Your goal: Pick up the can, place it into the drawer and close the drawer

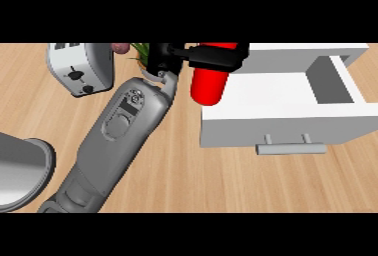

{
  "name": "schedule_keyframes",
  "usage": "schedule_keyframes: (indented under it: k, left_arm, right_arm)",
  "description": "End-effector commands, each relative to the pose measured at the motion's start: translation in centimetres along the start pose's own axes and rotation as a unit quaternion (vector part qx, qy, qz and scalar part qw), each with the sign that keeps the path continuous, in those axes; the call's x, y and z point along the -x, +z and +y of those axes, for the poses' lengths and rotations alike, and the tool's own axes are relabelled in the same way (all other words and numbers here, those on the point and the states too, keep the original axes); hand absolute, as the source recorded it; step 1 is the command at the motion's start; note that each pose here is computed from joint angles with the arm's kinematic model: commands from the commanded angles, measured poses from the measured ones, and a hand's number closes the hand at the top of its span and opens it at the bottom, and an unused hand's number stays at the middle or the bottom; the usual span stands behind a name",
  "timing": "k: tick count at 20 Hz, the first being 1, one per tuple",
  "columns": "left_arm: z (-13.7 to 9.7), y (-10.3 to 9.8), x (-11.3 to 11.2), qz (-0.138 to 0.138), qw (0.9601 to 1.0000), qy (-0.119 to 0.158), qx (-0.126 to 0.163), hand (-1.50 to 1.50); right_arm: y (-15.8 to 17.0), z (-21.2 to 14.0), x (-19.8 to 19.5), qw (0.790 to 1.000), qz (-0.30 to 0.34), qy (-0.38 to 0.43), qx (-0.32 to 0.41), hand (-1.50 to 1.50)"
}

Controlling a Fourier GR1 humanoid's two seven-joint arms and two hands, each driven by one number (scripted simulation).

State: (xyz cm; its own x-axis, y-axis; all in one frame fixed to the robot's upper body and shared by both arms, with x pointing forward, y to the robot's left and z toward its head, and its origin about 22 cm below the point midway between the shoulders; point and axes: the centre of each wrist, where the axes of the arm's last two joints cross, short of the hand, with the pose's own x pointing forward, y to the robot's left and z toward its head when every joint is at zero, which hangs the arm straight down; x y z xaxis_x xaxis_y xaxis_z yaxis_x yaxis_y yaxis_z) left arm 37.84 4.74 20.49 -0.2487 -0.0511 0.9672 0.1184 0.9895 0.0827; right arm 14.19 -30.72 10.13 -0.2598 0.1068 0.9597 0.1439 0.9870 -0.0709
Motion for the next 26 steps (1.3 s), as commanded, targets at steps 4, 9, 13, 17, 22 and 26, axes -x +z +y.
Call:
schedule_keyframes:
  k: [4,9,13,17,22,26]
  left_arm:
    - [-2.9,-2.9,-2.7,0.006,0.9999,-0.009,-0.001,1.50]
    - [-3.8,-4.2,-2.2,0.021,0.9994,-0.028,-0.001,1.50]
    - [-5.5,-5.1,-4.4,0.012,0.9987,-0.050,0.003,1.50]
    - [-6.1,-4.7,-2.8,0.030,0.9987,-0.041,0.001,1.50]
    - [-6.1,-5.7,-2.7,0.021,0.9975,-0.067,0.005,1.50]
    - [-5.7,-5.8,-1.1,0.043,0.9971,-0.063,-0.009,1.50]
  right_arm:
    - [-0.1,1.4,-0.7,1.000,0.004,0.012,-0.010,-1.50]
    - [0.1,0.3,1.0,1.000,-0.006,-0.003,-0.001,-1.50]
    - [-1.3,0.2,0.8,1.000,0.004,-0.003,-0.008,-1.50]
    - [-1.4,1.4,1.1,1.000,-0.006,0.008,-0.015,-1.50]
    - [-2.3,1.5,0.5,1.000,-0.005,0.003,-0.020,-1.50]
    - [-2.3,0.2,-0.1,1.000,-0.004,-0.001,-0.020,-1.50]
